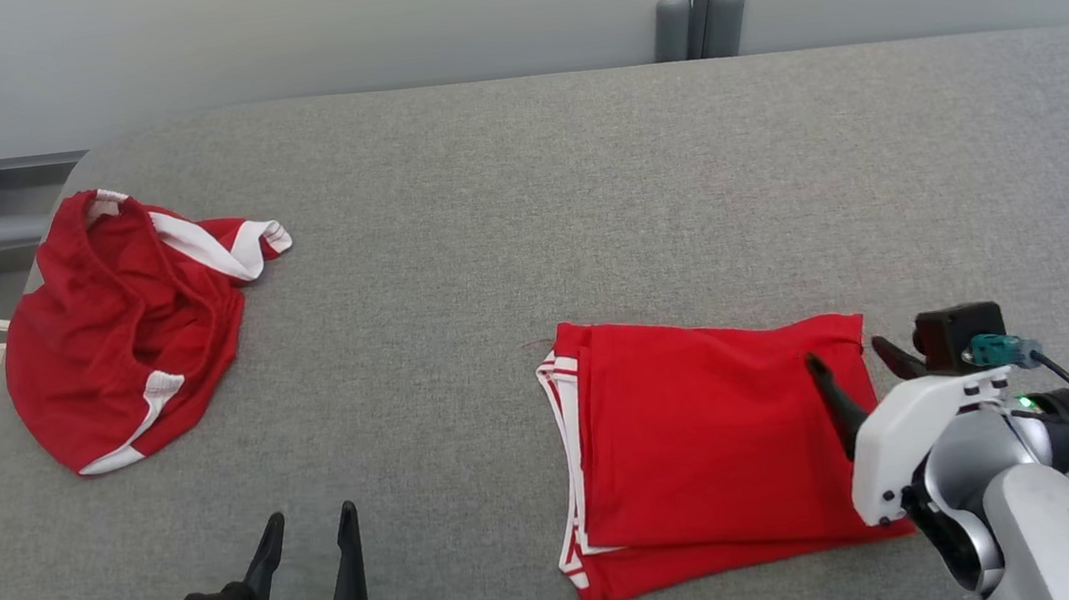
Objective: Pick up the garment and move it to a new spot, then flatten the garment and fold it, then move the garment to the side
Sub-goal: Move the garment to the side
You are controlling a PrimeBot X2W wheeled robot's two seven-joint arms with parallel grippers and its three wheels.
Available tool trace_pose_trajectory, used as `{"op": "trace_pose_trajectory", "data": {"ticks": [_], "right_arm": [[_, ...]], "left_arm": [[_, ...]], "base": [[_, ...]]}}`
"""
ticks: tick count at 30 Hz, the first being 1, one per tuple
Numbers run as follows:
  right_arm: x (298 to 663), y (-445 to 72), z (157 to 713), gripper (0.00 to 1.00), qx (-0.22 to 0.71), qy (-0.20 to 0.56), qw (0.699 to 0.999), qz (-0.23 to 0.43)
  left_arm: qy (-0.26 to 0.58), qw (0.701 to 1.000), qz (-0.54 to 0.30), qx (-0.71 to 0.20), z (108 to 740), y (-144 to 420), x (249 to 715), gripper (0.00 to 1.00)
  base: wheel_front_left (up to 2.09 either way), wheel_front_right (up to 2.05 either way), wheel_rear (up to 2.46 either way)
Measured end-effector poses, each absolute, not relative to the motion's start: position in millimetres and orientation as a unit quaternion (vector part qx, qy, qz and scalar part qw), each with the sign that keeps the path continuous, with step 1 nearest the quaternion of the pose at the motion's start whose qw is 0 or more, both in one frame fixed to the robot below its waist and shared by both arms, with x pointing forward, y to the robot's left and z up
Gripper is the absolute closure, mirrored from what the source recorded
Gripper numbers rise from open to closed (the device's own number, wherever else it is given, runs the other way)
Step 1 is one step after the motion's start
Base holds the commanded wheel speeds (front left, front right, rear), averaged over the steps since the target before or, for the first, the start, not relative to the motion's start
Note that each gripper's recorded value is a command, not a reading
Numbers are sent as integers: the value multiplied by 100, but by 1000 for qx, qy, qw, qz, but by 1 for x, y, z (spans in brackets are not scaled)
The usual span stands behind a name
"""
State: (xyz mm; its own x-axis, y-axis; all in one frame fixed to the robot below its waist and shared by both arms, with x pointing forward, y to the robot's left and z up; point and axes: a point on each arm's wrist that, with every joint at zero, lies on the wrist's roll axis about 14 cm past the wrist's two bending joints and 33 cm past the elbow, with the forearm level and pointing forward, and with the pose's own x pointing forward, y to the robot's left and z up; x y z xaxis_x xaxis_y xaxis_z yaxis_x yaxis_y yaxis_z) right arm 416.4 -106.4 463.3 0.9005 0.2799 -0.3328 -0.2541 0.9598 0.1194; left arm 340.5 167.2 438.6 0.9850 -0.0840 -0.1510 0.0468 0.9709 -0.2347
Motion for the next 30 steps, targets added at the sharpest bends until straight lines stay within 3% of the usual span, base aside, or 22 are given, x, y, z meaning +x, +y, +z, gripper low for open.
{"op": "trace_pose_trajectory", "data": {"ticks": [11, 25, 26, 27, 29, 30], "right_arm": [[409, -151, 433, 0, 36, 231, 970, 71], [416, -143, 382, 0, 88, 301, 947, 68], [417, -143, 379, 20, 96, 306, 945, 66], [419, -142, 376, 50, 103, 311, 943, 66], [421, -143, 371, 87, 118, 321, 938, 61], [422, -142, 369, 100, 119, 323, 937, 61]], "left_arm": [[95, 988, -38, -111, 432, 166, 343, 0], [113, 988, -29, -105, 420, 174, 354, 0], [113, 988, -29, -105, 420, 174, 355, 0], [114, 988, -29, -105, 420, 175, 357, 0], [117, 987, -28, -105, 418, 175, 357, 0], [119, 987, -28, -105, 416, 175, 357, 0]], "base": [[0, 0, 0], [0, 0, 0], [0, 0, 0], [0, 0, 0], [0, 0, 0], [0, 0, 0]]}}
